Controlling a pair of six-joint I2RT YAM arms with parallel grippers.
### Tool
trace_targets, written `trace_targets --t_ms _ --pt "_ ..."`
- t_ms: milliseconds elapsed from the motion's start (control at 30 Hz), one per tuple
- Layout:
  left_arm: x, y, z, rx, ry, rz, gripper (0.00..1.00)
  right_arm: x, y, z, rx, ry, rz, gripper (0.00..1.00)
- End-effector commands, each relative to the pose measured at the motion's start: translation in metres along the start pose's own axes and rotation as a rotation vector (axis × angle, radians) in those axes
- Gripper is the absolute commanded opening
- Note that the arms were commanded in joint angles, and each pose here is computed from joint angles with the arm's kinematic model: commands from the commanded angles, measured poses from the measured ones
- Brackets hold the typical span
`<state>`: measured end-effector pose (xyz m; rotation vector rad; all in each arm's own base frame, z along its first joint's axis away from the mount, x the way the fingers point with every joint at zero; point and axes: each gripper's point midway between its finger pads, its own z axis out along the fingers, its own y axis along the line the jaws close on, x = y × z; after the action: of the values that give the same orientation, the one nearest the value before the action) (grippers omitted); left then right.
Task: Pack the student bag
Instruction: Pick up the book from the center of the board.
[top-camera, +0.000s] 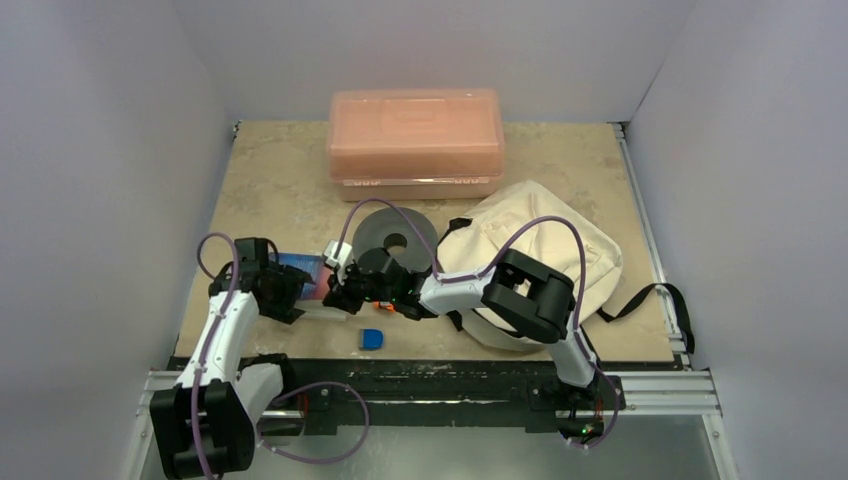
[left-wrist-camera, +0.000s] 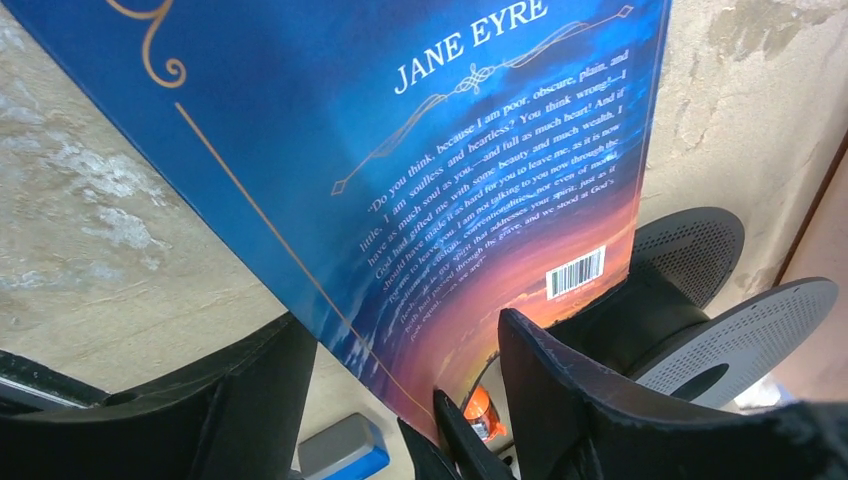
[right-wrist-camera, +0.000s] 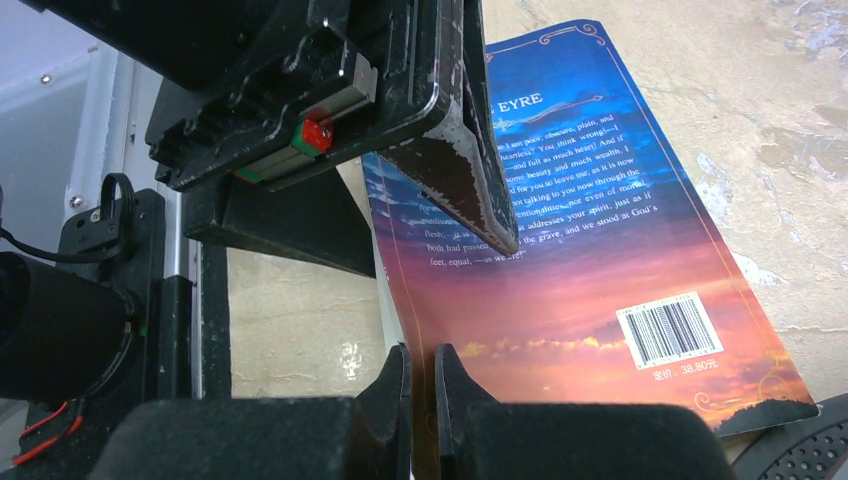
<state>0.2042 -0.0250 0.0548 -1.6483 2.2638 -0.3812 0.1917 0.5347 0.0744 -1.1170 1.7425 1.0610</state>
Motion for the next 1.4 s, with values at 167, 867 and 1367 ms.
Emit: trace_targets --t_ms 167,867,1367 --pt "-0.001 -0.011 0.009 0.100 0.015 -0.026 0.34 -0.008 0.023 -0.002 -0.020 0.035 -0.035 0.00" --pt "-0.037 -0.005 -0.058 0.097 -0.243 0.043 0.00 -0.074 0.028 -0.057 0.057 -0.104 -0.073 0.74" --pt "-0.027 -0.091 -0.169 0.586 -0.321 0.345 0.00 -0.165 -0.009 -0.148 0.113 -0.239 0.250 0.88"
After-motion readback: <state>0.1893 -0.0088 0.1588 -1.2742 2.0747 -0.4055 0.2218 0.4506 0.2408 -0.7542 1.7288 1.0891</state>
